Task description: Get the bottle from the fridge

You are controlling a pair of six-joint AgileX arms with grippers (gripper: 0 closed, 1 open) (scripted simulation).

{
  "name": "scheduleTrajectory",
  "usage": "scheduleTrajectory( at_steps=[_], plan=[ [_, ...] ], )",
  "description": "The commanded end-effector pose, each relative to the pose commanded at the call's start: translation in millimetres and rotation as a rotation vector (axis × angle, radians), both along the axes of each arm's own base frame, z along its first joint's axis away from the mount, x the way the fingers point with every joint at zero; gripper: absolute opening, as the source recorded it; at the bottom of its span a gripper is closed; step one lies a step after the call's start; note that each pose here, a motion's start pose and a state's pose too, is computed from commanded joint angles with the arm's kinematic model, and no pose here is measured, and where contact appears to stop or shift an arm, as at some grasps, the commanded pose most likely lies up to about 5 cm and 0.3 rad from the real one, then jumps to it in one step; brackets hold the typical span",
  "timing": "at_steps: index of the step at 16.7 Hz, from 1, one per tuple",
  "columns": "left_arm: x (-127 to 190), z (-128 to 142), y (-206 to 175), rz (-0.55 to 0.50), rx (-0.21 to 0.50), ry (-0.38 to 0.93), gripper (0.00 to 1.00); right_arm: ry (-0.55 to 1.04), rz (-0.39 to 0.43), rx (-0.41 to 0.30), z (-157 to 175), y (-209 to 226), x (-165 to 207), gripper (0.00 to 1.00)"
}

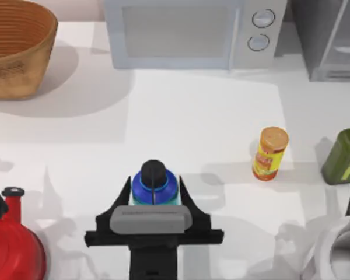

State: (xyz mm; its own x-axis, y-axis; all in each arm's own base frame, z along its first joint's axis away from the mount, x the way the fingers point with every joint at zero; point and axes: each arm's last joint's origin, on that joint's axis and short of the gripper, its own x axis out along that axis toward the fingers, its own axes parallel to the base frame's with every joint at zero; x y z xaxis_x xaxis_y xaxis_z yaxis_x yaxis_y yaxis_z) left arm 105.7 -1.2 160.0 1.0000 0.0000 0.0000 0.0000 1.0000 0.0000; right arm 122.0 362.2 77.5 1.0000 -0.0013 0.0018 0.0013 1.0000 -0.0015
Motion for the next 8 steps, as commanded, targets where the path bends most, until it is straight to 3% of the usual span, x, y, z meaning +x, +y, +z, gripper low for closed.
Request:
scheduleTrajectory(
  at_steps=[2,8],
  plan=[
    [0.0,0.0,0.0,0.000,0.000,0.000,1.00,0.000,0.000,0.000,0.0,0.0,0.0,0.98],
    [0.0,0.0,0.0,0.000,0.000,0.000,1.00,0.000,0.000,0.000,0.0,0.0,0.0,1.00]
  ],
)
